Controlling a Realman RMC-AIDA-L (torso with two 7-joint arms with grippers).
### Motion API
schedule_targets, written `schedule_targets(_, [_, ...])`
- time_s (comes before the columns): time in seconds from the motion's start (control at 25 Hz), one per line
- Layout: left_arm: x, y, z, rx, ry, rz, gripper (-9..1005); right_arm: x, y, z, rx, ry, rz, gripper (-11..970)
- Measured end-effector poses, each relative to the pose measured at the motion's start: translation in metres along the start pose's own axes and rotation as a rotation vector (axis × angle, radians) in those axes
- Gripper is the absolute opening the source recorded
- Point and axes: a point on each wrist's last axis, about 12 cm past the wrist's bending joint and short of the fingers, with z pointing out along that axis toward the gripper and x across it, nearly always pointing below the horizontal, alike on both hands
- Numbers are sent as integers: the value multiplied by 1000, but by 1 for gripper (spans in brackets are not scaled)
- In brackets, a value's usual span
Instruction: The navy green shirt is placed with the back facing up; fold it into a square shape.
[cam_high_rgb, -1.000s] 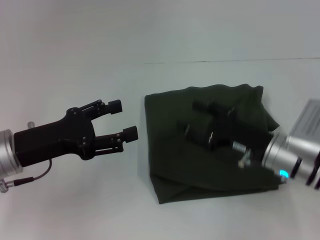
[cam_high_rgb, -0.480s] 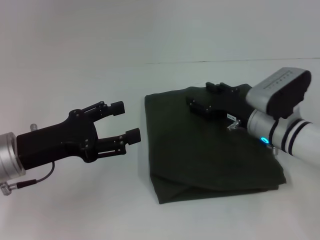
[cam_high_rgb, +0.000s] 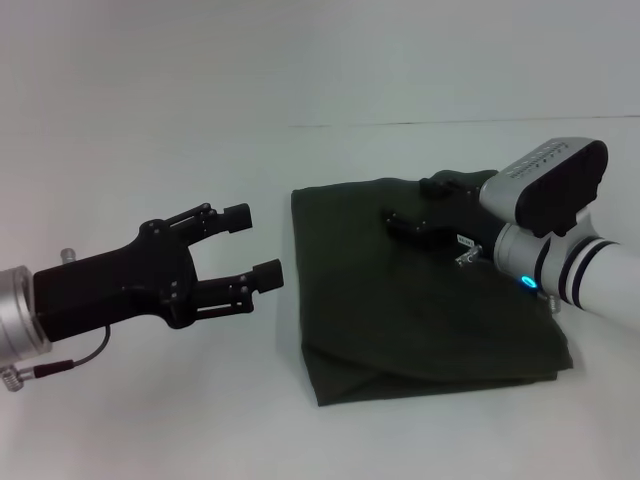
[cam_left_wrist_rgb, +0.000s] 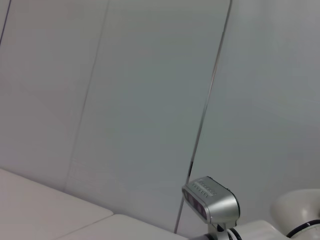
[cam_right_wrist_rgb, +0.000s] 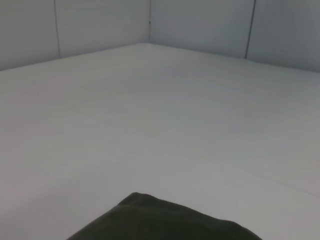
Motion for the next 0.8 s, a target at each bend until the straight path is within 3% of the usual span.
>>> schedule_targets(0.16, [-1,0,1,7,3,3,906,2,-2,-9,-20,-68,27,739])
schedule_targets(0.4, [-2,0,3,16,9,7,905,14,-15,-45,-1,-245,139,738])
schedule_targets(0.6, [-2,-1,5,35,13,12,905,33,-23,-46,78,-130,144,738])
schedule_targets(0.8, [-2,-1,8,46,25,13,905,37,-24,-38,113,-41,117,737])
